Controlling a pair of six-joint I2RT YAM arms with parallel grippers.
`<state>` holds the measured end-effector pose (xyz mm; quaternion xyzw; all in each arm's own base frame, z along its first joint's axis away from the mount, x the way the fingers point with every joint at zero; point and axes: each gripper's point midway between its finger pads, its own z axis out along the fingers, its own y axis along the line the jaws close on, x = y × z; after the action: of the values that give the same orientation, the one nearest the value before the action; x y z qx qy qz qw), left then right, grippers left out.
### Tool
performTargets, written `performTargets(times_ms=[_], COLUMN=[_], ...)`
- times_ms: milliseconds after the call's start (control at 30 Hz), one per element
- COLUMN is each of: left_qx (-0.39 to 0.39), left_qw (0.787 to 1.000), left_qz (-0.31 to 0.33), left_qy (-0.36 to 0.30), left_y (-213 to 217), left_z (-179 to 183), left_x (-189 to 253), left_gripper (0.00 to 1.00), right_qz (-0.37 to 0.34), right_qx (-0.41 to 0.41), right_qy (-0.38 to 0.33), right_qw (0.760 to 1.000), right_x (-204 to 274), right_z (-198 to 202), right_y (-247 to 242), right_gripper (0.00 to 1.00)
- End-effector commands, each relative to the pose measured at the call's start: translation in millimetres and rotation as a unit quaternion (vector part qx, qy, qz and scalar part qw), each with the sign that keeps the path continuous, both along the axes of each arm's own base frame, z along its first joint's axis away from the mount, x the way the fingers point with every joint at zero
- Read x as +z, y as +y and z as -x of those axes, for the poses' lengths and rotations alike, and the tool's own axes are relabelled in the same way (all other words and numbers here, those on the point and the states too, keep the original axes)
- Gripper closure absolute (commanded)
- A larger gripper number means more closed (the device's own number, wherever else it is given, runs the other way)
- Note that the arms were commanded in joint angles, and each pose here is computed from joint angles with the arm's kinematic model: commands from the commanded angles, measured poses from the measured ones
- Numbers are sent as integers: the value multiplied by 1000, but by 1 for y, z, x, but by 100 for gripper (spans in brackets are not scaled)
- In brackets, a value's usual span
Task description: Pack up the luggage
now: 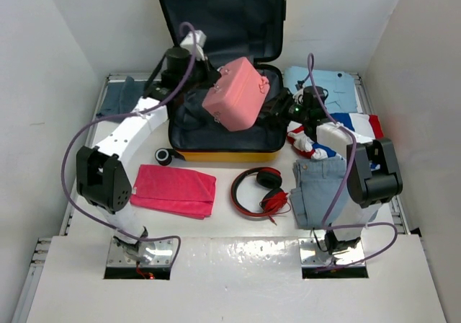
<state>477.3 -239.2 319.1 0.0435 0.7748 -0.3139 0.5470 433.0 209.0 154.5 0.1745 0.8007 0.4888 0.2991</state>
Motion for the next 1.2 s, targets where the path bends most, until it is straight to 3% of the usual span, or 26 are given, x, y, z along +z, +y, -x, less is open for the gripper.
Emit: performTargets(times_ms=[0,267,567,767,1000,1167], left_qx=[-77,-123,-133,-136,-126,-130], left_qw=[992,969,964,978,980,980], left_qz=[-102,-197,-195,-149,-154,-152], left_qy=[14,85,124,52,17,6], left_y=[-57,-105,-116,-136,-138,-149], left_z=[37,70,82,57,31,19], left_x=[-41,-127,-162,-128,-113,-115], left_gripper=[100,100,100,100,100,100], right_qz=[-41,-27,31,68,90,128], right_qx=[59,77,72,80,107,121], right_qy=[-125,-122,-161,-185,-232,-226], right_qw=[990,989,984,977,963,958], right_x=[77,69,78,99,141,138], right_z=[6,-1,-23,-53,-64,-68], right_y=[24,36,32,37,56,59], right_gripper=[35,35,35,35,35,35])
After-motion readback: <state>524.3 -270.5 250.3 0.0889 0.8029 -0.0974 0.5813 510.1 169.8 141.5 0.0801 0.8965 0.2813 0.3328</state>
